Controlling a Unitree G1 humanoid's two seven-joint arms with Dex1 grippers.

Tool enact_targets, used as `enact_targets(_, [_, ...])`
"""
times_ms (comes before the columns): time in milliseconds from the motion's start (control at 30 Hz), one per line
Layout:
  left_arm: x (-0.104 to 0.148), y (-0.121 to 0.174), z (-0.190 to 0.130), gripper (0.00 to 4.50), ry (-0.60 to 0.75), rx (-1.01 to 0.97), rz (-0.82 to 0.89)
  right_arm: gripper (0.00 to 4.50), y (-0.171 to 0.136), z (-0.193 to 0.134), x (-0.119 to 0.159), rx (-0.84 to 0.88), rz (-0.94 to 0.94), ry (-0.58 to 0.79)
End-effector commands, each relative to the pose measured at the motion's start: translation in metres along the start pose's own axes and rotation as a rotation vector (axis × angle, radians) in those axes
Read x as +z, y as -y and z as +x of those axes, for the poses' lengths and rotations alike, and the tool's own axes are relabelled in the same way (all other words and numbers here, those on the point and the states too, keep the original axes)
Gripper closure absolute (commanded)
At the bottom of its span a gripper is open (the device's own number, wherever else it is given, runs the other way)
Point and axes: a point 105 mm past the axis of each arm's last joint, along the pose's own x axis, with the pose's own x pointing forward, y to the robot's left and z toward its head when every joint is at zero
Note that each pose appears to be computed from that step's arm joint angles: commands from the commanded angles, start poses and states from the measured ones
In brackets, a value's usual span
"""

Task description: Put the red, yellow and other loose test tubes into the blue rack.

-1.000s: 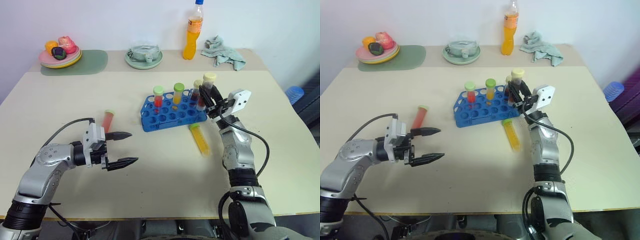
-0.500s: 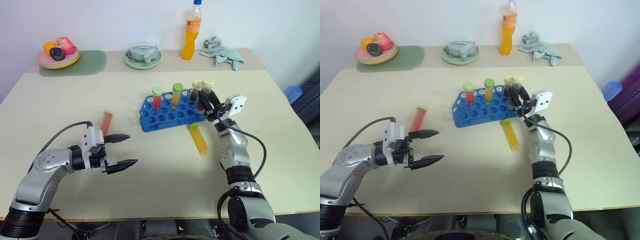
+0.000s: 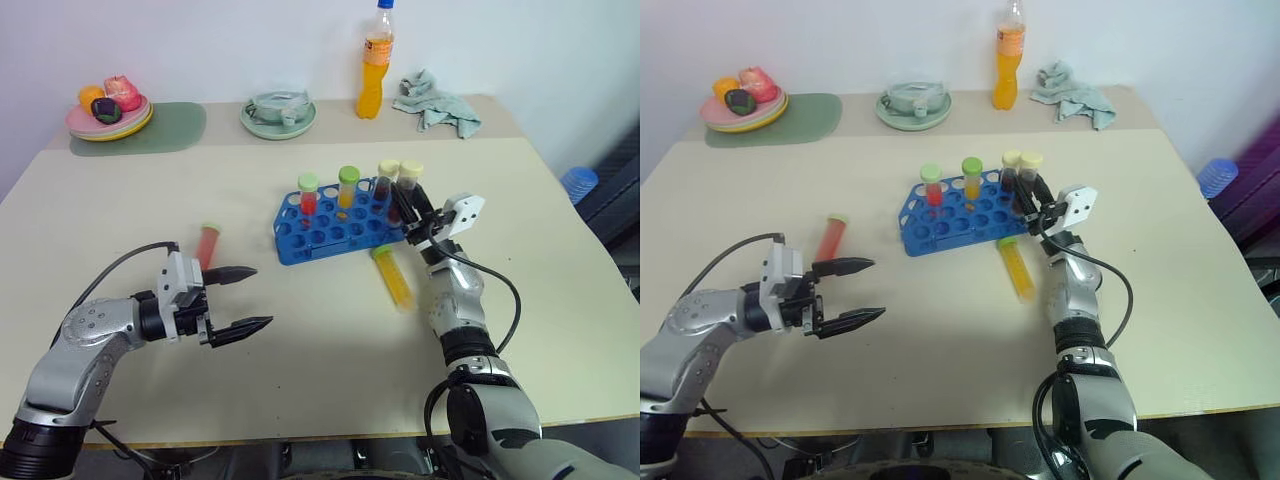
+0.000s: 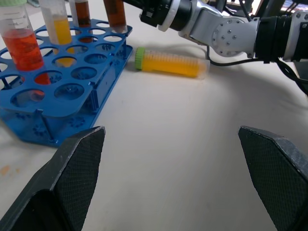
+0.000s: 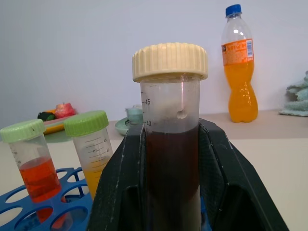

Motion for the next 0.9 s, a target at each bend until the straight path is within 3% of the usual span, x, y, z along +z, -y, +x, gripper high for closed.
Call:
enact_targets(33, [0.011,0.0,-0.003,0.0,0.018,0.007,0.038,3.62,0.0,0.001,0.002,-0.007,0.006,0.03])
enact_targets(100, [0.011,0.001,-0.003,0.0,0.019,0.008,0.037,3.62,-0.002,-0.001,0.003,0.009,0.005,0.043])
enact_targets(333, [0.011,0.002,-0.001,0.0,0.027,0.01,0.025,0.33,-0.004,-0.005,0.006,0.004,-0.07,0.042])
enact_targets(767, [0.01,0.002,0.01,0.0,0.048,-0.02,-0.001,0.33,0.008,-0.012,0.051,0.039,-0.382,-0.056])
enact_targets(900, [0.008,0.004,0.013,0.0,0.052,-0.042,-0.007,0.33,0.02,-0.031,0.063,-0.009,-0.535,-0.222])
